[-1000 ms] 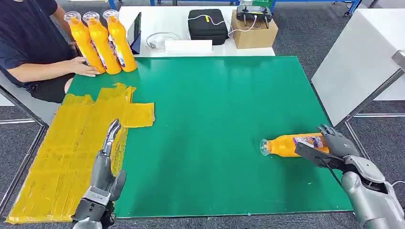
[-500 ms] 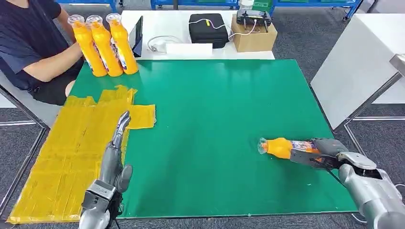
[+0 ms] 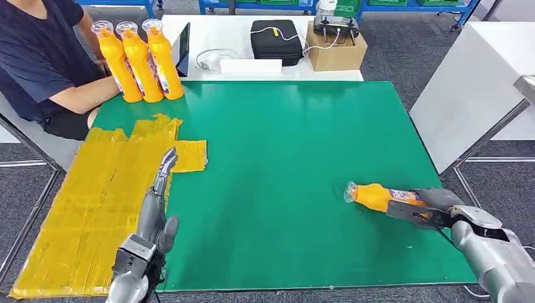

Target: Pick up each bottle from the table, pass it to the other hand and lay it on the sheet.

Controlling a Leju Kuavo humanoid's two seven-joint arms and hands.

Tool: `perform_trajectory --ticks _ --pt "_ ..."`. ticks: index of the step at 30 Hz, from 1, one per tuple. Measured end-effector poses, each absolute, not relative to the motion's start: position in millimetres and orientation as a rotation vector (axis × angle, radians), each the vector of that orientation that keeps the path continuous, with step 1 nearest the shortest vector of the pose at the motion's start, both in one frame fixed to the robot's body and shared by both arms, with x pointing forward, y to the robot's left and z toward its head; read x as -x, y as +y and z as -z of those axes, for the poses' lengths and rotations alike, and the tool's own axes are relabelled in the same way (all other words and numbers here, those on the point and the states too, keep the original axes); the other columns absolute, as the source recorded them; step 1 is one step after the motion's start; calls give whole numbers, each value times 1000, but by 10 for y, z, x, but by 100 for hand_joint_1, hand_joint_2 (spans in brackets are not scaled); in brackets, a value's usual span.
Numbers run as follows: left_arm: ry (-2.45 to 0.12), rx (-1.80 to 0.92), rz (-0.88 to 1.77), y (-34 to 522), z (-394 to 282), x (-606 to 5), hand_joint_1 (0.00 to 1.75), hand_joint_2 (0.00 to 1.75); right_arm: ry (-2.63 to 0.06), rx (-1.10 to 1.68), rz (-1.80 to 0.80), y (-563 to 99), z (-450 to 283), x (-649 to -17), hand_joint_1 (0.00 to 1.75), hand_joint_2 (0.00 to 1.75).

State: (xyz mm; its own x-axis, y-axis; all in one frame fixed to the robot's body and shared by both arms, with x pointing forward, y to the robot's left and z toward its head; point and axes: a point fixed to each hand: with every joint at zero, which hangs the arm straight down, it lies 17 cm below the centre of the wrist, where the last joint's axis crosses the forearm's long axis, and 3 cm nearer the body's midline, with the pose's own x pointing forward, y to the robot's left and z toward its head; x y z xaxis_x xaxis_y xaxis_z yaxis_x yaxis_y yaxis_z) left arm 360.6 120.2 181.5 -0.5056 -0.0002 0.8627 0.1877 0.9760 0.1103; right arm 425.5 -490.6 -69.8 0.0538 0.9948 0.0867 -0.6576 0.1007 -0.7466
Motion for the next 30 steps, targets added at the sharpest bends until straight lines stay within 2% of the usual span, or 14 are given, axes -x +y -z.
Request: perform_trajectory --ticks 1,3,6,9,11,15,23,30 --pt "-2060 175 204 1200 -1766 -3586 0 175 -784 586 -1339 -4754 657 -4324 175 175" --pt "-1977 304 115 1212 -1669 -3516 0 175 -992 511 -1220 -4232 551 -4475 175 175" --pt "-1893 453 4 1233 -1626 -3405 0 175 -1288 346 -1012 -3000 208 -4640 175 175" --pt "-1862 531 -57 1205 -1678 -3324 0 175 -1517 148 -866 -1839 -355 -4561 175 175" --pt "-1846 564 -96 1193 -1705 -3281 0 175 -1633 68 -816 -1339 -772 -4513 175 175" --pt "-1845 584 -117 1178 -1751 -3252 0 175 -1770 -34 -783 -805 -1257 -4360 175 175" --pt "-1839 640 -154 1092 -1864 -3242 0 175 -1841 -233 -884 292 -1524 -3849 175 175" --pt "-1830 675 -170 1060 -1885 -3228 0 175 -1826 -305 -930 618 -1498 -3660 175 175"
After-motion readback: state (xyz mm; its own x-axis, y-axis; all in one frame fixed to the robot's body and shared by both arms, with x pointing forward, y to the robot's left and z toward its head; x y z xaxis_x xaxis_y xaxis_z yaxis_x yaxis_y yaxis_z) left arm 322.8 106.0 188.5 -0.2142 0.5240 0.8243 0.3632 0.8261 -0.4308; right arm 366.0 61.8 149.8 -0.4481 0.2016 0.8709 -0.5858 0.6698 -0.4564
